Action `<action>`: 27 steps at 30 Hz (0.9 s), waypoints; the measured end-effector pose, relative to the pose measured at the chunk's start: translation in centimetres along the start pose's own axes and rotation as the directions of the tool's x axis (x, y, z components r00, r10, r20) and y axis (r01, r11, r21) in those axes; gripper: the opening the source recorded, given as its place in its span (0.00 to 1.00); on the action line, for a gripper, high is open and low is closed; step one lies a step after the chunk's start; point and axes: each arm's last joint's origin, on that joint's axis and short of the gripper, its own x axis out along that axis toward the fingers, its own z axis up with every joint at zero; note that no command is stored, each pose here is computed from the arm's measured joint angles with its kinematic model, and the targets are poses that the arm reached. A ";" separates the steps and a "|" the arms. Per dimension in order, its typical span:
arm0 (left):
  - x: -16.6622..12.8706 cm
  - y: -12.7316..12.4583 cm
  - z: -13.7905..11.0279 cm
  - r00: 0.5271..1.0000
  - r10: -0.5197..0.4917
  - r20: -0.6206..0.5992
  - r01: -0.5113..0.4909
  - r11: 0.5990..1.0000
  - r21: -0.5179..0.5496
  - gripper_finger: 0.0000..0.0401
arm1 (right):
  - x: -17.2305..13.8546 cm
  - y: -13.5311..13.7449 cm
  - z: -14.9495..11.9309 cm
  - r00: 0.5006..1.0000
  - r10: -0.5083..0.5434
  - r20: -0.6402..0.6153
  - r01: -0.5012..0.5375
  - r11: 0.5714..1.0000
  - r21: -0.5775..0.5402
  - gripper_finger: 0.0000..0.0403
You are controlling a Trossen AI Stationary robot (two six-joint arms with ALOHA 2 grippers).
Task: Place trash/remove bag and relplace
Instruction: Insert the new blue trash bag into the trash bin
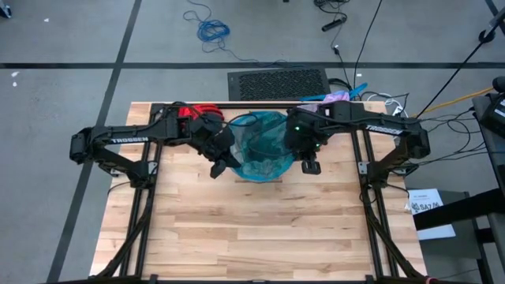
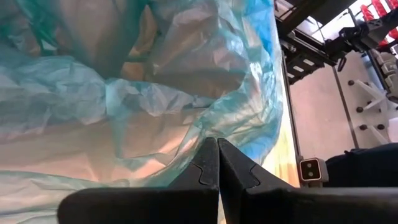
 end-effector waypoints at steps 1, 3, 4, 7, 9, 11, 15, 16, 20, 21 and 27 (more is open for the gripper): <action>0.0 0.0 0.0 1.000 0.000 0.000 0.000 1.000 0.000 0.00 | 0.0 0.0 -0.2 1.000 0.002 -0.020 -0.002 1.000 0.016 0.08; 0.0 0.0 0.0 1.000 0.001 0.000 -0.001 1.000 -0.002 0.00 | -0.4 0.2 -0.7 0.999 0.004 -0.049 -0.002 0.999 0.042 0.02; 0.0 0.0 0.0 1.000 0.002 0.001 -0.002 1.000 -0.002 0.00 | -0.6 0.3 -1.0 0.998 0.004 -0.059 0.000 0.998 0.057 0.02; 0.0 0.0 0.0 1.000 0.011 0.003 -0.011 1.000 -0.002 0.00 | -0.8 0.4 -1.4 0.996 0.006 -0.086 0.005 0.993 0.122 0.04; 0.0 0.1 0.0 1.000 0.020 0.006 -0.020 1.000 -0.002 0.00 | -0.7 0.3 -1.4 0.996 0.003 -0.093 0.010 0.989 0.148 0.04; 0.0 0.1 0.0 1.000 0.029 0.008 -0.029 1.000 -0.003 0.00 | -0.7 0.3 -1.4 0.996 0.000 -0.091 0.013 0.989 0.149 0.03; 0.0 0.1 0.0 0.999 0.042 0.012 -0.042 0.999 -0.006 0.00 | -0.6 0.1 -1.0 0.997 -0.061 -0.055 0.070 0.983 0.171 0.01; 0.0 0.1 0.0 0.999 0.045 0.012 -0.045 0.999 -0.010 0.00 | -0.5 0.1 -0.9 0.997 -0.064 -0.048 0.072 0.980 0.184 0.00; 0.0 0.2 0.0 0.998 0.054 0.014 -0.054 0.998 -0.028 0.00 | 1.2 0.1 -1.0 0.996 -0.061 -0.059 0.073 0.971 0.227 0.00; 0.0 0.2 0.1 0.998 0.059 0.016 -0.059 0.998 -0.028 0.00 | 1.8 0.2 -1.2 0.995 -0.061 -0.073 0.077 0.970 0.230 0.00; 0.0 0.2 0.0 0.998 0.066 0.017 -0.066 0.997 -0.030 0.00 | 3.5 1.7 -1.7 0.997 -0.062 -0.054 0.073 0.967 0.242 0.00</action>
